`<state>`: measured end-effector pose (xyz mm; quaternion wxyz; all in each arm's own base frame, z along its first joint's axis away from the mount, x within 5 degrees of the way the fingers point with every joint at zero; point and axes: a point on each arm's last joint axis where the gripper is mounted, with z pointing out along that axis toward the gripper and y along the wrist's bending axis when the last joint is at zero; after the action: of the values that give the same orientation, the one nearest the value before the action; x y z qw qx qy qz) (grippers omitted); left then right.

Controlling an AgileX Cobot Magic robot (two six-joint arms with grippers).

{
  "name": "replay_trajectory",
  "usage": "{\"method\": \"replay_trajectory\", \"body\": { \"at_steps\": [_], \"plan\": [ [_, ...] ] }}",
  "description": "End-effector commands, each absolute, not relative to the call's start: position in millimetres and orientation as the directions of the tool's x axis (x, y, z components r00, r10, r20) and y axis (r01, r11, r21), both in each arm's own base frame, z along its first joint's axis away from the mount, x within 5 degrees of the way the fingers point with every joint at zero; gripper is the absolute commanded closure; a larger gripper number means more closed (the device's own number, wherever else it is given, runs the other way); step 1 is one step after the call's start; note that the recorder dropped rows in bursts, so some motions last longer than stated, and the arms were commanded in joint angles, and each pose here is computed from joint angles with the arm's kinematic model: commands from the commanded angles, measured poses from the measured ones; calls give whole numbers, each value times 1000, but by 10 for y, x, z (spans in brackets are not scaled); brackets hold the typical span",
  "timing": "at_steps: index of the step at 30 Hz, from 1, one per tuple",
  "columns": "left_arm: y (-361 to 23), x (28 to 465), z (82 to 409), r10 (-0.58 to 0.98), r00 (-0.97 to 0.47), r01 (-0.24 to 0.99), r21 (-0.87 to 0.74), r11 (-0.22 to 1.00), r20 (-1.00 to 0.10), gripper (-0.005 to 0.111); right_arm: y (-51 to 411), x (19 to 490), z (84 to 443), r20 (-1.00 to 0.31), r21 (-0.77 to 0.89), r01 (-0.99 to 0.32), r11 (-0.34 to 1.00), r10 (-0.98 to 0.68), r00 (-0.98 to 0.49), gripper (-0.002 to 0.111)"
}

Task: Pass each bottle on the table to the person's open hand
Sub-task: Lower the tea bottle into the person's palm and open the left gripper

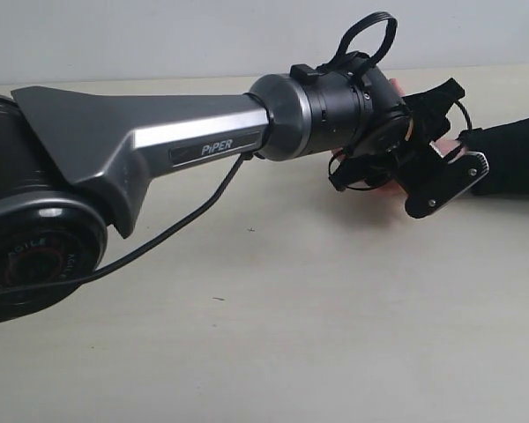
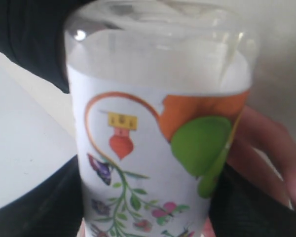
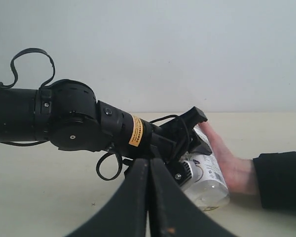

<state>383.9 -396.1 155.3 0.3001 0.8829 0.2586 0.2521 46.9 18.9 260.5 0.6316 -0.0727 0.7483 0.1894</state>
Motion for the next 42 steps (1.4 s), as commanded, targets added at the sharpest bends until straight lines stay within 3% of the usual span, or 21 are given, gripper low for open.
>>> {"method": "replay_trajectory", "body": {
  "at_steps": [1, 5, 8, 15, 21, 28, 35, 40, 42],
  "plan": [
    [-3953, 3871, 1522, 608, 734, 299, 659, -690, 303, 107, 185, 468, 2594, -975, 181, -347, 920, 122, -186, 108],
    [-3949, 3876, 1488, 613, 729, 307, 655, -690, 304, 105, 185, 468, 2594, -975, 181, -347, 920, 122, -186, 108],
    [-3951, 3877, 1490, 625, 724, 318, 663, -678, 292, 93, 185, 468, 2594, -975, 181, -347, 920, 122, -186, 108],
    [-3952, 3878, 1492, 647, 713, 339, 674, -657, 272, 37, 185, 468, 2594, -975, 181, -347, 920, 122, -186, 108],
    [-3940, 3876, 1495, 647, 710, 345, 664, -663, 277, 14, 185, 468, 2594, -975, 181, -347, 920, 122, -186, 108],
    [-3923, 3869, 1584, 652, 705, 349, 664, -661, 279, 14, 185, 468, 2594, -975, 181, -347, 920, 122, -186, 108],
    [-3898, 3811, 1871, 663, 693, 348, 674, -651, 283, 14, 185, 468, 2594, -975, 181, -347, 920, 122, -186, 108],
    [-3842, 3738, 2047, 672, 681, 382, 641, -666, 292, 14, 185, 468, 2594, -975, 181, -347, 920, 122, -186, 108],
    [-3815, 3707, 2129, 726, 642, 446, 652, -614, 245, 14, 185, 468, 2594, -975, 181, -347, 920, 122, -186, 108]
  ]
}}
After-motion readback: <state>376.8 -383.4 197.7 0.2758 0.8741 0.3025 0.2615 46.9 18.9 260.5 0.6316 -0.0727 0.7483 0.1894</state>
